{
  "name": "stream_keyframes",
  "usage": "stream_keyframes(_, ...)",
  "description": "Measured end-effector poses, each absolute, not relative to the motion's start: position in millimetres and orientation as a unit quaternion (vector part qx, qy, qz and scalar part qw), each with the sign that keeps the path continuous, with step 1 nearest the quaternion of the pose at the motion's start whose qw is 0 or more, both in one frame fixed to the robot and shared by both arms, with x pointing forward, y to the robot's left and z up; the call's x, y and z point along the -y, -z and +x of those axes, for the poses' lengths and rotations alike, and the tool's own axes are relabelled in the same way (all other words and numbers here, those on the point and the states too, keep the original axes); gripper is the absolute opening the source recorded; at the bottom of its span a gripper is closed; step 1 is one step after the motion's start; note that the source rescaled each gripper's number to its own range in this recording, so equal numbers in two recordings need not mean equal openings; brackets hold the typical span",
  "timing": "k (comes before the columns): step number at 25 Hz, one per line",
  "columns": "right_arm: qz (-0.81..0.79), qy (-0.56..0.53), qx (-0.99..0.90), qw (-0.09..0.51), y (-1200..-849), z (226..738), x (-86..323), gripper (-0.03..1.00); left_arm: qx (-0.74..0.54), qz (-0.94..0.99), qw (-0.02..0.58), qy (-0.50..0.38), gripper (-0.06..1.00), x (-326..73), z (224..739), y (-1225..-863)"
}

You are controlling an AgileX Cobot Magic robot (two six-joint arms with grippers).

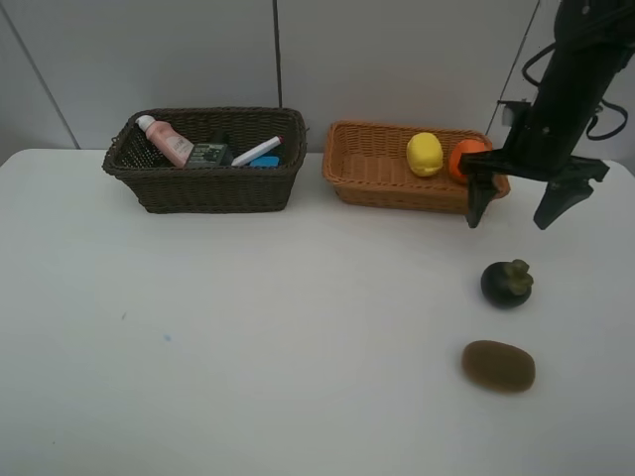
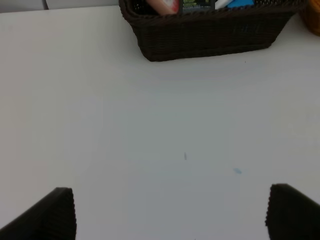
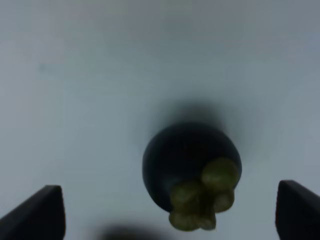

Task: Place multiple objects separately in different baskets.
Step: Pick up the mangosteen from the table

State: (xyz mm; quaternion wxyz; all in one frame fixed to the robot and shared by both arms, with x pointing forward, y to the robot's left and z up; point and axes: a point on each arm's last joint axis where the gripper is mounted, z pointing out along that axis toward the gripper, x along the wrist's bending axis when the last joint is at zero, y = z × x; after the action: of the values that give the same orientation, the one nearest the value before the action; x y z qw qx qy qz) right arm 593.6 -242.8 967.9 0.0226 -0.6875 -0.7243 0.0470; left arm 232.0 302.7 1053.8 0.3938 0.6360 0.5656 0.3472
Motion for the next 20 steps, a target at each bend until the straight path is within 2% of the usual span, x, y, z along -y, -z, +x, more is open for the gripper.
stream_keyframes(9, -0.685, -0.056, 0.726, 0.027, -932, 572, 247, 1.0, -0.566, 0.636, 0.394, -0.347, 1.0, -303, 232, -1054)
stream_keyframes(20, -0.679, -0.039, 0.733, -0.004, -921, 572, 250, 1.0, -0.566, 0.636, 0.394, -0.347, 1.0, -303, 232, -1054)
